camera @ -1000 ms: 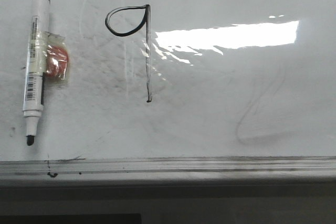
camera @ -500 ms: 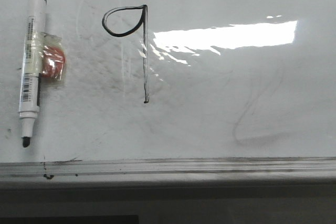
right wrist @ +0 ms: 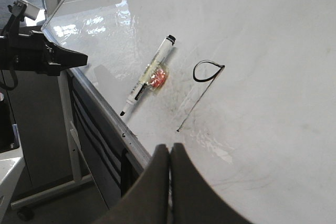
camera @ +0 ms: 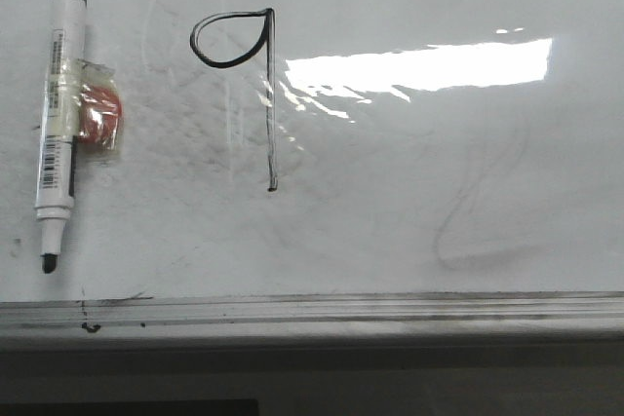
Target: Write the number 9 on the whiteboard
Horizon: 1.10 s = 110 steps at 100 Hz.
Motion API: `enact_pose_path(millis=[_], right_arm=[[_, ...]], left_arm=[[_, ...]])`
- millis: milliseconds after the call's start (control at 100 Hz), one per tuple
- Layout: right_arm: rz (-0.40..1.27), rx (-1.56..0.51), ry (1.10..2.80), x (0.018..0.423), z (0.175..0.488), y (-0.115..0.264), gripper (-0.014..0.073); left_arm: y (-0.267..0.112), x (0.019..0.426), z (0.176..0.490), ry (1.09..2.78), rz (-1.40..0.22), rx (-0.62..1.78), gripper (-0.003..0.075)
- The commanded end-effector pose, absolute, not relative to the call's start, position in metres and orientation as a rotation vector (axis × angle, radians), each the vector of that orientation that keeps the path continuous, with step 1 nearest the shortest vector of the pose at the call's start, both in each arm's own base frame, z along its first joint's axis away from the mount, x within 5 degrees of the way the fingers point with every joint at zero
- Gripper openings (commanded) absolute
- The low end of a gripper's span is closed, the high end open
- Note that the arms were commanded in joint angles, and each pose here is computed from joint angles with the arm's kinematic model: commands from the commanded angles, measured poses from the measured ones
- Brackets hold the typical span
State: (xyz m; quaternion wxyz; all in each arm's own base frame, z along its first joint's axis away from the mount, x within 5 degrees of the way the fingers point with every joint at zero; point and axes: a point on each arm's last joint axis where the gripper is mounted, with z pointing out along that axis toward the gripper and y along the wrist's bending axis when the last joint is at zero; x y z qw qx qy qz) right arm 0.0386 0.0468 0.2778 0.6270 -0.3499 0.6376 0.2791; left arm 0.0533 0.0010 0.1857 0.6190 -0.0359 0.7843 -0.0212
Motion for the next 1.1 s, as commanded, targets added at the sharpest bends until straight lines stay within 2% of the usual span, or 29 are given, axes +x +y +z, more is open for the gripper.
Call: enact_pose_path(millis=[0,630,780,920,1090], right_arm=[[0.657,-0.783,1.374,0.038,0.292,0.048,-0.0063],[0.657,-0.783,1.374,0.038,0.292,0.048,-0.0063],[0.554,-0.819,1.365,0.04,0.287,0.047,-0.0063],[0.538,-0.725,1.367,0.045,0.274,0.048,-0.0063],[0.452,-0.48,1.342,0.056,0.264,0.04,-0.0063]], left_arm=[[0.001,0.053,0.177,1.774,-0.055,-0.087,-0.002],[0.001,0.053,0.177,1.774,-0.055,-0.087,-0.002],[0.001,0.053,0.177,1.774,-0.055,-0.087,-0.002],[0.001,0.053,0.177,1.774,-0.055,-0.087,-0.002],[0.001,0.053,0.177,1.774,-0.055,-0.087,-0.002]])
